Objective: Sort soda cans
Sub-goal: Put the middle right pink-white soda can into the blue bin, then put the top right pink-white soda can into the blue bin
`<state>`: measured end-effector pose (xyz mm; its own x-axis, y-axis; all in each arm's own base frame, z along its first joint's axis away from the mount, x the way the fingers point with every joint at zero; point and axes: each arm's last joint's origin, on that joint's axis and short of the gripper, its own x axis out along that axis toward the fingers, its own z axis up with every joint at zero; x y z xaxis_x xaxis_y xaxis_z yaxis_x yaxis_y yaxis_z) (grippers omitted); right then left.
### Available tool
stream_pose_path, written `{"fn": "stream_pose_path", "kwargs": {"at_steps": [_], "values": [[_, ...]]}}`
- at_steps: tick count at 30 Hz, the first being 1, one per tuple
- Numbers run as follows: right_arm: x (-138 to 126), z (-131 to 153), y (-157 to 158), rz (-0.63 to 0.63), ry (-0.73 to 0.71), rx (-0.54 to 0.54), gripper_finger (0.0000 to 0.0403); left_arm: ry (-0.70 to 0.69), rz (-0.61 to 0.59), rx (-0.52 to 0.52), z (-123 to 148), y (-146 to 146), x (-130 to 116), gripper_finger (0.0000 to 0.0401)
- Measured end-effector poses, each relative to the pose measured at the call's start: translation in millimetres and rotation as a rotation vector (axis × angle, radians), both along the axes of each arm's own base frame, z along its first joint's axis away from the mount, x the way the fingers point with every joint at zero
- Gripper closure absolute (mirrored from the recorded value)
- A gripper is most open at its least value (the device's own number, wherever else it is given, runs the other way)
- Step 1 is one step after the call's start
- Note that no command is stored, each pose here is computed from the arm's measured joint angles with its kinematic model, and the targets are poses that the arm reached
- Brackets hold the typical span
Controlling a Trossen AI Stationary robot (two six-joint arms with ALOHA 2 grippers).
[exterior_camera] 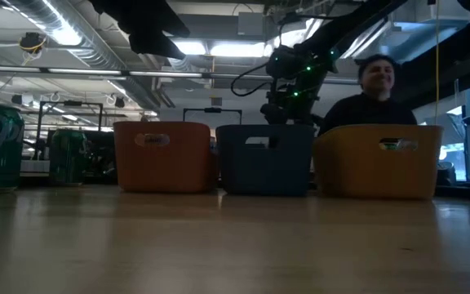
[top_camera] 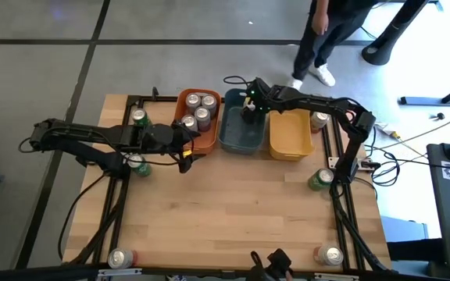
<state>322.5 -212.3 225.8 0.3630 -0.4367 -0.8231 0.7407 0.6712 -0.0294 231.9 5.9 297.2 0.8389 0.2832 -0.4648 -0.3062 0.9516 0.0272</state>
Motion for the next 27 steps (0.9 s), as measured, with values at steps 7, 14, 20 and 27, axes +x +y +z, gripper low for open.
{"fn": "stream_pose_path", "kwargs": {"at_steps": [7, 14, 20, 27], "values": [[-12.0, 28.7, 12.0, 0.029, -0.021, -0.017, 0.0039, 0.0, 0.0, 0.0, 0.0, 0.0, 0.0, 0.0038], [-55.9, 96.8, 41.1, 0.018, 0.017, -0.011, 0.0038, 0.001, 0.0, 0.0, -0.1, 0.0, -0.1, 0.0038], [-103.6, 122.2, 64.2, -0.141, 0.168, -0.019, 0.0038, 0.001, 0.0, 0.0, -0.1, 0.0, -0.1, 0.0038], [-136.1, 119.2, 67.5, -0.289, 0.282, -0.017, 0.0038, 0.0, 0.007, -0.013, -0.4, -0.1, -0.2, 0.0038]]}}
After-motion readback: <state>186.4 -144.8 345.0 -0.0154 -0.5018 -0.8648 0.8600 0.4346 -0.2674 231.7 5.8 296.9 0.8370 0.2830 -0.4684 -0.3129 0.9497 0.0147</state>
